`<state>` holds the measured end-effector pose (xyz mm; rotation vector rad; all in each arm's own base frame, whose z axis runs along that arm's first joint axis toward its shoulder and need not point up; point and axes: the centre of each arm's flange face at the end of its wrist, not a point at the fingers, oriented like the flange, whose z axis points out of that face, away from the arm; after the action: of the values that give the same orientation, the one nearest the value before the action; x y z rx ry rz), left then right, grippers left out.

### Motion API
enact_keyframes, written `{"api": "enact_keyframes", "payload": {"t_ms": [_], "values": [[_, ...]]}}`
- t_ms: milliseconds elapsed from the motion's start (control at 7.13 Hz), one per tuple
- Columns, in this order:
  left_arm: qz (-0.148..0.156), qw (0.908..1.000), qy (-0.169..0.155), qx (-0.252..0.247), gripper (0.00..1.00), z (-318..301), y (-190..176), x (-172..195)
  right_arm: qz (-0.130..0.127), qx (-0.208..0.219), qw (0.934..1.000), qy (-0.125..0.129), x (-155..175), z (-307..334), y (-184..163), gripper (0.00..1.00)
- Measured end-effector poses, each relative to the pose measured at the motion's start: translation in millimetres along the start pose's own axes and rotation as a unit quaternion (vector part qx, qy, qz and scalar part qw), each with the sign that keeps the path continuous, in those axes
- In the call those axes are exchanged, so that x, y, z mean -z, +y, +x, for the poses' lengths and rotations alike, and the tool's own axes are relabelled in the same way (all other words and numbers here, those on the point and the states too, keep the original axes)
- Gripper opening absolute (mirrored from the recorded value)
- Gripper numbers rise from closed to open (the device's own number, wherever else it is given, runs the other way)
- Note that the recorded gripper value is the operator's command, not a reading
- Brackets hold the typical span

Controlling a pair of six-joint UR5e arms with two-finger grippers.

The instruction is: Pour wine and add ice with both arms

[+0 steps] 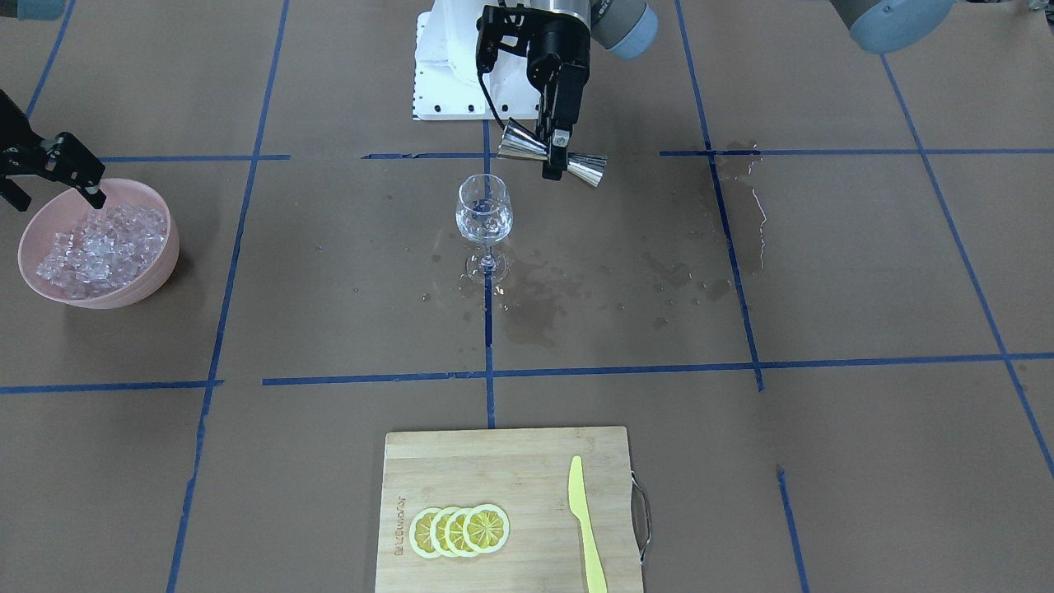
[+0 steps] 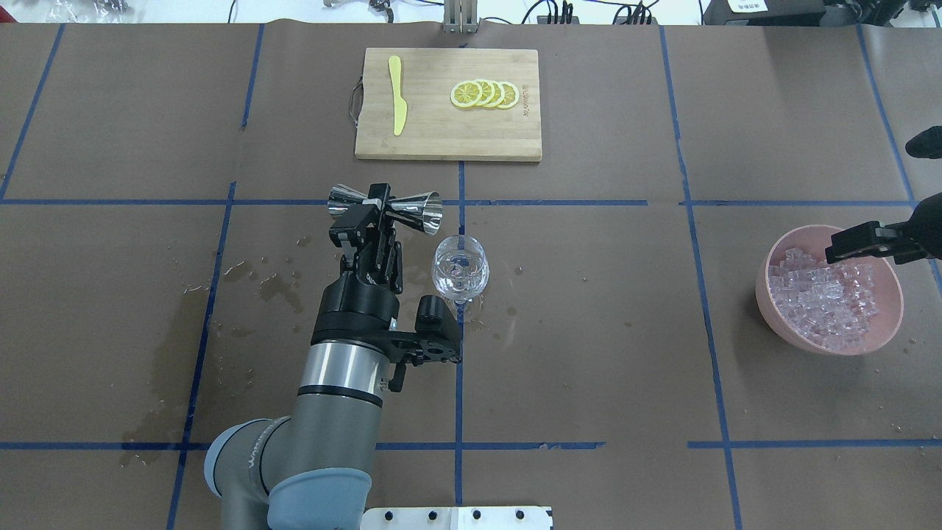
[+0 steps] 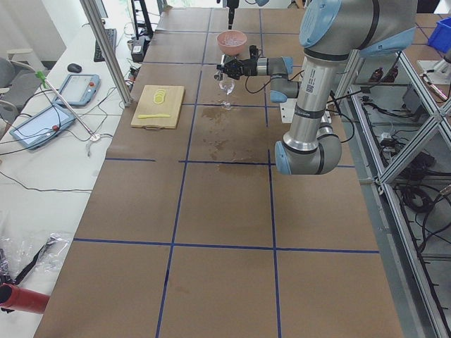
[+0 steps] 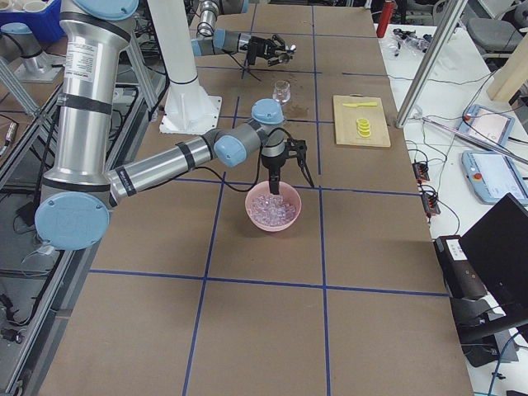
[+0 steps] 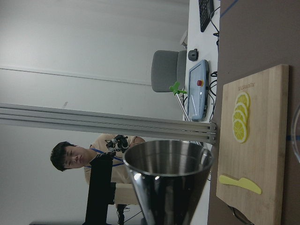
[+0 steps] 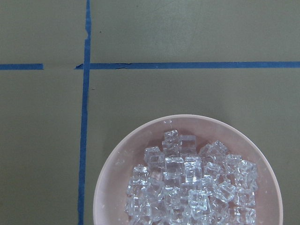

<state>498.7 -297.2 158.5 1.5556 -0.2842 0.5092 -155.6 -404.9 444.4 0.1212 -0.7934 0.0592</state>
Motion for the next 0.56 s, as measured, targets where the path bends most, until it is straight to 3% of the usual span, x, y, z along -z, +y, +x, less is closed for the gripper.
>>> {"api": "enact_keyframes", "payload": {"t_ms": [280,561], "values": [[0.005,0.9956,-0.005,0.093,0.00,-5,7,-3,0.003,0.002,1.0000,-0.003,2,-3,-1,1.00],[0.009,0.9803,0.002,0.197,0.00,-6,17,-10,0.004,0.003,1.0000,-0.004,4,-4,-1,1.00]]}}
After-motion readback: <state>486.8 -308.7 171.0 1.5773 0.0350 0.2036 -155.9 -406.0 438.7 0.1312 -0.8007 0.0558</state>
